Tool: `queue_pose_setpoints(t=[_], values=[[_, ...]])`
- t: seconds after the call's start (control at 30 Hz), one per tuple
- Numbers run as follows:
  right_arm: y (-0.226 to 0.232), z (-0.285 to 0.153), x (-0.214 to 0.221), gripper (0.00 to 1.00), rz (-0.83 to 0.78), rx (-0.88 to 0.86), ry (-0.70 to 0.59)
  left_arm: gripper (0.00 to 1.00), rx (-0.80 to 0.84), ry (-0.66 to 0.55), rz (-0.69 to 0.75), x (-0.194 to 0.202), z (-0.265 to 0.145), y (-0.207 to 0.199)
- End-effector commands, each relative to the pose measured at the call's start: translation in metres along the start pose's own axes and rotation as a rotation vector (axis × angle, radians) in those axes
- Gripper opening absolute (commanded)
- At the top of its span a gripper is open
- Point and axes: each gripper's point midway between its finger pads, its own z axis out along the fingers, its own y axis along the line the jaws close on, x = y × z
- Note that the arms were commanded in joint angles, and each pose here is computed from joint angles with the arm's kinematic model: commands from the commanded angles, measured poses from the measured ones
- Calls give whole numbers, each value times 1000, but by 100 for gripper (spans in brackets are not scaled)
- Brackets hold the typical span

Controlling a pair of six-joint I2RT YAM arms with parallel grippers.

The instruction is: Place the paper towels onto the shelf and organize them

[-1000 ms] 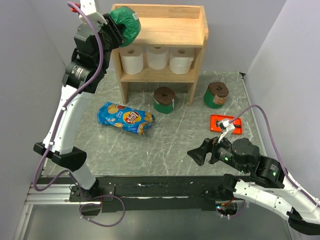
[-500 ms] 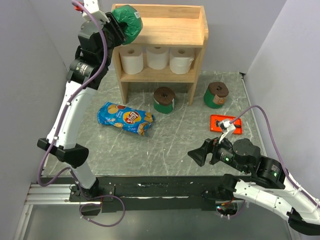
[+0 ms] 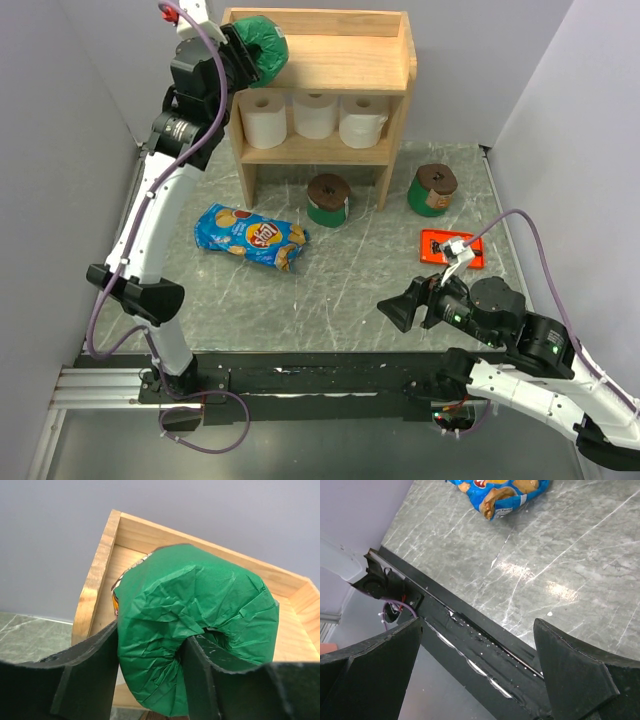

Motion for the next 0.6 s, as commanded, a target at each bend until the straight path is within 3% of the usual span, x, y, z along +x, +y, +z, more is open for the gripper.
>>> queue_pose_setpoints(t=[0.0, 0.33, 0.57], values=[[6, -12, -20, 100, -2, -11, -62, 55, 68, -142, -84, -50, -1, -13], [6, -17, -26, 100, -1, -9, -80, 68, 119, -200, -97, -63, 17, -13], [5, -14, -24, 99, 2, -2, -72, 71, 190, -234, -95, -78, 6, -25]])
